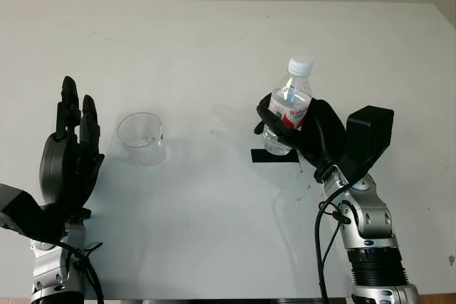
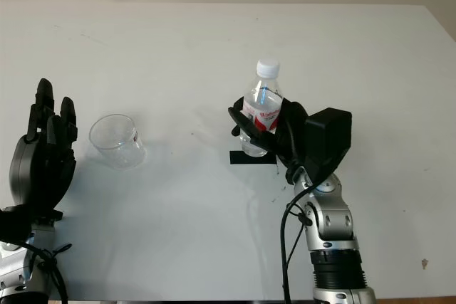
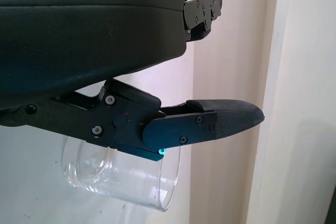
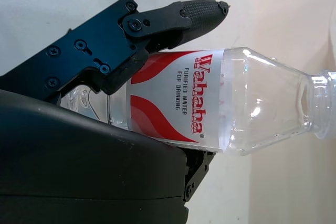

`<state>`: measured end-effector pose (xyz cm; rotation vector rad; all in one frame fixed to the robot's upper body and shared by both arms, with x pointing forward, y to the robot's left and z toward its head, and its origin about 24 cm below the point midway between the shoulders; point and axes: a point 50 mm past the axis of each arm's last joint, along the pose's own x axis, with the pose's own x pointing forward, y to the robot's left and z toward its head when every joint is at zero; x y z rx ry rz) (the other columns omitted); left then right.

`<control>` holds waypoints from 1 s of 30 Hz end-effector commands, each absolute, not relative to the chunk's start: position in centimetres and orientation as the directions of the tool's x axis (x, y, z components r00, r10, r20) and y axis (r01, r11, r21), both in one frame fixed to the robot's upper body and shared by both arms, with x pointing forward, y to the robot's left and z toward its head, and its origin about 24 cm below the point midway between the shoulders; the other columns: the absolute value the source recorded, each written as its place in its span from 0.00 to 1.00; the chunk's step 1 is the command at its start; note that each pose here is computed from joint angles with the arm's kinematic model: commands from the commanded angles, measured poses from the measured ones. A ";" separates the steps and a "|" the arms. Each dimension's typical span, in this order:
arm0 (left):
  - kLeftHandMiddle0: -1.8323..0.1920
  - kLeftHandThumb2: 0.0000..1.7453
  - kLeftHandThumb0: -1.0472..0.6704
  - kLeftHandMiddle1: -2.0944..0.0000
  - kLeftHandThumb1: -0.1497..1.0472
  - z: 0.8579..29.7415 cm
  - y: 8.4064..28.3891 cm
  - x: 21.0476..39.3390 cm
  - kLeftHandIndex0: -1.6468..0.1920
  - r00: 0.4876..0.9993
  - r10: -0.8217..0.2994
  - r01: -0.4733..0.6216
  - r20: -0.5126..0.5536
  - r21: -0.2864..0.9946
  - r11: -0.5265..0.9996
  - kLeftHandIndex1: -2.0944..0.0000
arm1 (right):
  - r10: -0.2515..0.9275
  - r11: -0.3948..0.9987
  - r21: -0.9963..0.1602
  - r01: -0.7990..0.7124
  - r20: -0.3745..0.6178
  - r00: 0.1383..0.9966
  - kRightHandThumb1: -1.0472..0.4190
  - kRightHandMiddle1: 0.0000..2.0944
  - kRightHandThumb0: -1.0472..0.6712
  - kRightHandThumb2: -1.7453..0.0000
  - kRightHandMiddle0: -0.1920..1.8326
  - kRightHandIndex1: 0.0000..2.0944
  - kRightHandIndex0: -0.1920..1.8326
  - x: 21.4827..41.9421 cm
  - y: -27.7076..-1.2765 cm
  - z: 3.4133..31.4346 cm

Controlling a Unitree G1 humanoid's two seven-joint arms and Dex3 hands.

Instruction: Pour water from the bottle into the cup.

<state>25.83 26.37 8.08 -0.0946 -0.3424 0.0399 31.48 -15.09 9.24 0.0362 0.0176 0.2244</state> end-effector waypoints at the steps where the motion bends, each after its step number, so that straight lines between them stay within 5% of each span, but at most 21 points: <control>1: 1.00 0.31 0.18 1.00 1.00 7.0 26.6 25.2 1.00 0.953 0.066 -0.036 0.294 -0.106 0.994 1.00 | 0.214 0.976 0.032 -0.214 -0.014 0.977 0.00 1.00 0.34 0.74 0.40 1.00 0.61 31.2 -15.1 8.9; 10: 1.00 0.31 0.18 1.00 1.00 7.1 26.6 25.3 1.00 0.952 0.064 -0.035 0.298 -0.102 0.994 1.00 | 0.301 0.954 0.010 -0.301 -0.020 0.953 0.00 1.00 0.33 0.73 0.39 1.00 0.59 31.0 -15.6 7.8; 15: 1.00 0.31 0.18 1.00 1.00 7.2 26.7 25.3 1.00 0.953 0.065 -0.035 0.297 -0.106 0.994 1.00 | 0.329 0.944 0.006 -0.329 -0.003 0.944 0.00 0.98 0.29 0.79 0.23 1.00 0.32 30.8 -15.6 7.1; 19: 1.00 0.31 0.18 1.00 1.00 7.2 26.8 25.3 1.00 0.953 0.063 -0.033 0.297 -0.103 0.994 1.00 | 0.326 0.945 0.021 -0.326 0.007 0.945 0.00 0.90 0.27 0.81 0.12 0.81 0.19 30.4 -15.9 6.2; 30: 1.00 0.32 0.17 1.00 1.00 7.3 26.8 25.4 1.00 0.952 0.063 -0.036 0.298 -0.098 0.995 1.00 | 0.306 0.952 0.028 -0.306 -0.004 0.952 0.00 0.64 0.25 0.83 0.13 0.41 0.21 29.5 -16.3 4.6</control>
